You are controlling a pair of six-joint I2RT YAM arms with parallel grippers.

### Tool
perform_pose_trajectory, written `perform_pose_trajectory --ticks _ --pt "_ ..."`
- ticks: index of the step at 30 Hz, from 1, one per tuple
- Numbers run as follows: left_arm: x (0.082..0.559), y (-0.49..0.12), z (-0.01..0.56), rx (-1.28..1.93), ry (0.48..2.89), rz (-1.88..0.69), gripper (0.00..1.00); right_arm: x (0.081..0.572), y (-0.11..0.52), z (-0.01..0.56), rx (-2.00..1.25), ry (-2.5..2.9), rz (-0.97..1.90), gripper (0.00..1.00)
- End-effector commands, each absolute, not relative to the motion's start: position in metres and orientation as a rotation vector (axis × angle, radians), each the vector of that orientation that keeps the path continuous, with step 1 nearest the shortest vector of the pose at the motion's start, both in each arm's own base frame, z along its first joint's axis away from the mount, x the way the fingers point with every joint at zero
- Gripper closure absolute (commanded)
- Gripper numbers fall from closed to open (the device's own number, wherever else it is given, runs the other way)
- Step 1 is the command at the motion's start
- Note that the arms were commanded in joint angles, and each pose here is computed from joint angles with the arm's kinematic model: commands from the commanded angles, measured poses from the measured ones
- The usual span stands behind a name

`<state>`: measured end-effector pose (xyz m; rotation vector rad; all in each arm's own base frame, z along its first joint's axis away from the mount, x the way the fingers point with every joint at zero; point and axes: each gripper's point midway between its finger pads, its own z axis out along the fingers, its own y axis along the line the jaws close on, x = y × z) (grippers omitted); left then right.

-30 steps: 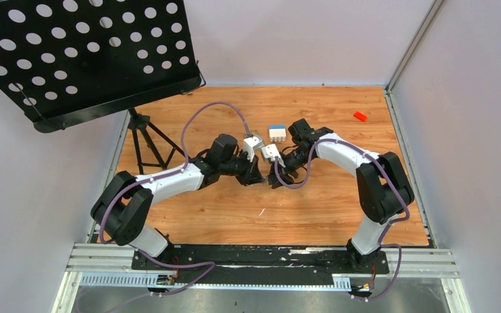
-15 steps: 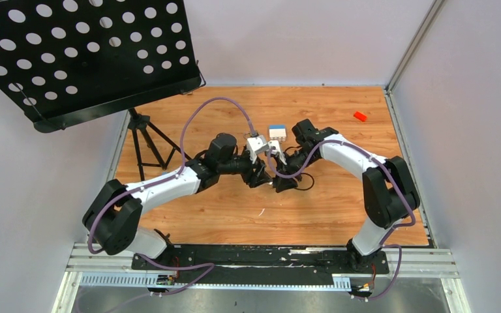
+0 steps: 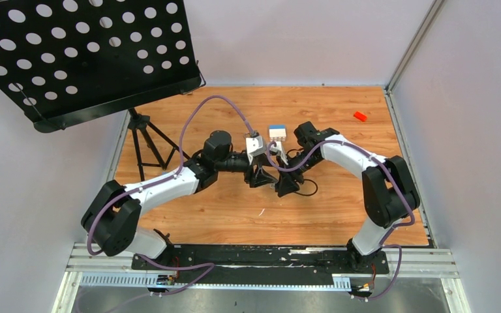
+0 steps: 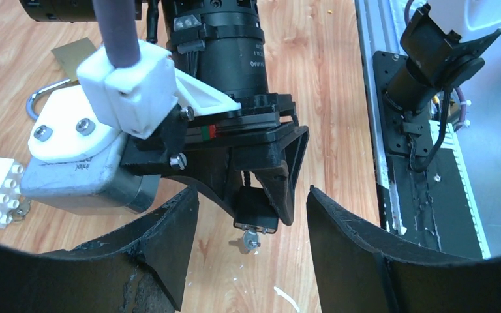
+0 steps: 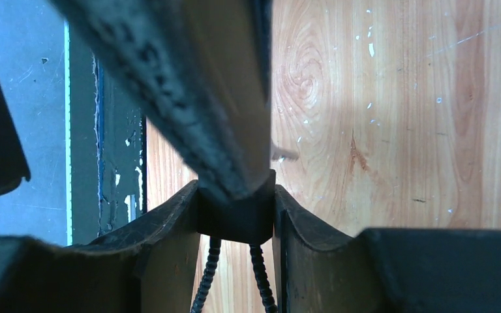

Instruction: Unlock with the key

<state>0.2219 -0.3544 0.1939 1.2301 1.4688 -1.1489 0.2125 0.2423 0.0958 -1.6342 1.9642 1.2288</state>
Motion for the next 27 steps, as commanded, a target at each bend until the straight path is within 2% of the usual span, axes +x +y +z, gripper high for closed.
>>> perform_pose_trajectory --ticks 1,12,19,27 --pt "0.225 -0.35 0.199 1.248 1.371 -1.112 0.32 0.212 0.244 0.111 -1.606 1.917 1.219 1.0" --pt "0.236 -0.322 0.19 1.11 1.37 -1.006 0.31 0.231 0.236 0.124 -1.577 1.851 0.996 1.0" --pt "0.229 -0.344 0.198 1.06 1.5 -1.258 0.33 0.238 0.235 0.131 -1.569 1.787 0.878 1.0" --pt "0.23 -0.365 0.189 1.017 1.638 -1.469 0.43 0.237 0.235 0.132 -1.572 1.773 0.87 1.0"
